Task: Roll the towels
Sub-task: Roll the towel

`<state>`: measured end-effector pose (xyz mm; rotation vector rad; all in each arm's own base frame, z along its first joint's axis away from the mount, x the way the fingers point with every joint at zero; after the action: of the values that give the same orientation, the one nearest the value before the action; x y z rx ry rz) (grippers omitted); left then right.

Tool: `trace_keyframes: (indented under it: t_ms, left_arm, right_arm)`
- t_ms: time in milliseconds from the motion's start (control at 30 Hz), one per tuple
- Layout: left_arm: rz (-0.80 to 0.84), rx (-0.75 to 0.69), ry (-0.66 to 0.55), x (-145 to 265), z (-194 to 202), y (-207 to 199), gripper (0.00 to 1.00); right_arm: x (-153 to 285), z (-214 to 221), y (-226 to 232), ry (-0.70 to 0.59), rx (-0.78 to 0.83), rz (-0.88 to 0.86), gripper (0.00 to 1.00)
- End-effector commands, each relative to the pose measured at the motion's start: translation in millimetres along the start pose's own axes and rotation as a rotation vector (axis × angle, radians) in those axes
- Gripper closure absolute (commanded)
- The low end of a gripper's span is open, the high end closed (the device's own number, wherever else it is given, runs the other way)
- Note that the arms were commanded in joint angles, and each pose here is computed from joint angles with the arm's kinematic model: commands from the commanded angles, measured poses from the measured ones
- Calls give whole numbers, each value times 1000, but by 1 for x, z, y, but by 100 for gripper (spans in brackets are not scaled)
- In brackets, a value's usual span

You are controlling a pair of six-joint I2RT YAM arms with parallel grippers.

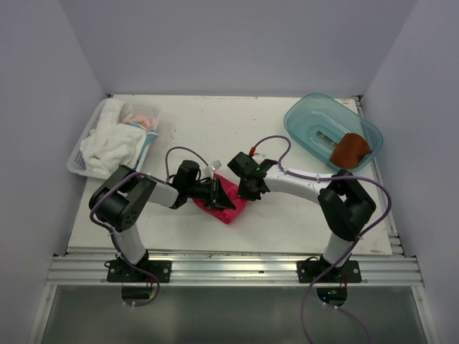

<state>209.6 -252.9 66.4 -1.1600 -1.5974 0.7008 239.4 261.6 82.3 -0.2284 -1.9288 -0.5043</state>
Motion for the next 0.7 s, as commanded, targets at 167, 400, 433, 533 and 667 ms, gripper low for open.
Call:
trace_keyframes:
  t_ms: [167, 400, 433, 533, 667]
  left_arm:
    - [-50, -165, -9, 16, -8, -15, 52]
    - [-151, -333, -16, 32, -14, -25, 30]
    - [-160, -355, -24, 32, -16, -28, 30]
    - [-202, -409, -3, 23, -14, -32, 30]
    - [-207, -470, 52, 2, -1, -44, 30]
  right_arm:
    - [22, -14, -27, -80, 42, 134, 100]
    - [27, -13, -30, -57, 64, 144, 100]
    - [26, -12, -30, -52, 72, 149, 100]
    - [27, -12, -29, -44, 82, 150, 100]
    - [27, -12, -27, -36, 89, 146, 100]
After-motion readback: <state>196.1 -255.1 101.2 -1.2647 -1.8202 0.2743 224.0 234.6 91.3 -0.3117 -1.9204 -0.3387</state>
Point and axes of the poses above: each gripper's point midway between its finger pads, its own x axis back along the fingers, its own y axis along the line the jaws close on, z = x × y, the point moved 5 cm from there along x, back along the fingers, and after that the axes turned 12 degrees about -x, right-handed, at the moved point
